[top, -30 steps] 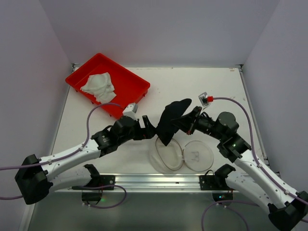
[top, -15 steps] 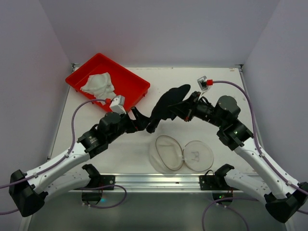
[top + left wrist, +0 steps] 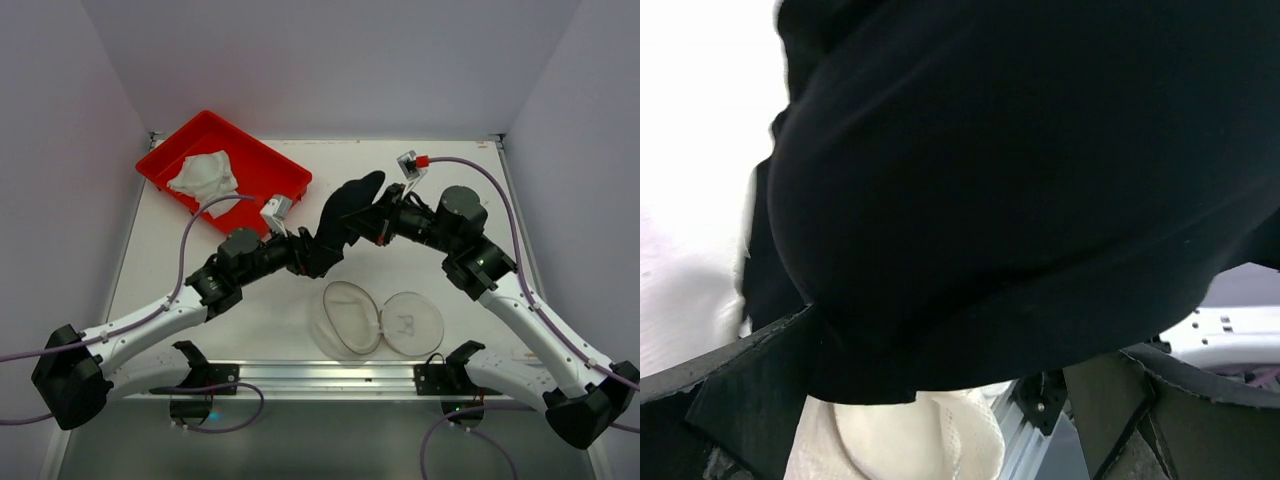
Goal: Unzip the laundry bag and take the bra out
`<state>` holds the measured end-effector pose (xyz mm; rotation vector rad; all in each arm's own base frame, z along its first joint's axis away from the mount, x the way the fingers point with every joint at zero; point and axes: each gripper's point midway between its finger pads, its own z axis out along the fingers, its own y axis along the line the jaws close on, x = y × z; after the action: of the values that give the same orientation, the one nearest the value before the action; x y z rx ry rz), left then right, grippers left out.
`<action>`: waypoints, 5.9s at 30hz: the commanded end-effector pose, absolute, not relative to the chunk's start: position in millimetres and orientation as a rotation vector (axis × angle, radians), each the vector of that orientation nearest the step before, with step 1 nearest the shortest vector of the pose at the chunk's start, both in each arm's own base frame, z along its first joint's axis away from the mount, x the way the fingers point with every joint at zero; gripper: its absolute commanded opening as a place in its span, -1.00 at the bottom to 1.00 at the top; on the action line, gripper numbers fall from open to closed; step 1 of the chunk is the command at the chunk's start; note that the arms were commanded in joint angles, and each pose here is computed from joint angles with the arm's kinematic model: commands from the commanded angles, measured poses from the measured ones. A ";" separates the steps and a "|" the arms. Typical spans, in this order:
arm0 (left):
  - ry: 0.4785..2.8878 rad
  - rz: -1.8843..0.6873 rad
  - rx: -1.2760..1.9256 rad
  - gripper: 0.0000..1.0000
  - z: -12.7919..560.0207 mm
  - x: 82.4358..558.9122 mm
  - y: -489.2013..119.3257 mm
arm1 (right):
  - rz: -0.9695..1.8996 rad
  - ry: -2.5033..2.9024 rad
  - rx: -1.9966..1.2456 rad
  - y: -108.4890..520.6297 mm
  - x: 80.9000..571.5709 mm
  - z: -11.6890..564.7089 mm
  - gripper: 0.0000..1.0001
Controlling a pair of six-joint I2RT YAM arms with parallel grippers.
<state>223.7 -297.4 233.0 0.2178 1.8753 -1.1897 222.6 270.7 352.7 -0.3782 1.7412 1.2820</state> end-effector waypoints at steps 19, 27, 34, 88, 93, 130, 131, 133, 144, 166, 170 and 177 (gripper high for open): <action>1.640 -1.232 0.108 -0.91 269.7 239.8 -281.2 | 1.270 1.821 -0.291 262.6 220.3 291.7 -1.00; 1.562 -1.179 0.039 -1.00 288.5 251.0 -257.9 | 1.211 1.931 -0.230 259.7 228.2 246.6 -0.45; 1.509 -1.095 0.003 -1.00 300.7 274.5 -240.2 | 1.118 1.971 -0.193 249.3 234.1 243.7 0.53; 1.976 -0.222 -0.126 -0.32 99.7 497.8 -157.3 | 0.948 2.088 -0.161 207.1 204.2 185.3 0.89; 2.009 -0.308 -0.182 0.48 118.9 482.8 -163.2 | 0.906 2.134 -0.096 201.9 208.1 177.0 0.89; 2.387 -0.936 -0.038 0.22 105.6 235.9 -228.4 | 0.777 2.537 0.042 282.6 321.4 67.7 0.03; 2.388 -0.933 -0.039 0.22 104.0 236.3 -229.0 | 0.764 2.541 0.034 284.5 326.3 64.7 0.03; 2.397 -0.924 -0.044 0.21 99.7 236.6 -228.6 | 0.758 2.510 -0.001 289.7 338.9 75.9 0.03; 2.522 -0.718 -0.158 -0.06 38.6 249.0 -216.3 | 0.528 2.475 -0.006 244.9 331.0 101.6 0.43; 2.556 -0.352 -0.209 -0.48 20.3 244.7 -162.9 | 0.286 2.609 0.686 127.3 230.4 26.0 0.31; 2.555 -0.361 -0.196 -0.49 21.9 244.4 -164.0 | 0.333 2.615 0.687 136.5 235.5 18.8 0.13; 2.547 -0.372 -0.178 -0.55 24.8 246.5 -166.2 | 0.327 2.662 0.711 141.9 235.7 1.3 -0.29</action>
<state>241.7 -169.1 18.0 -0.1987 2.5772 -0.3940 240.6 143.4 15.9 0.6694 2.6326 0.3557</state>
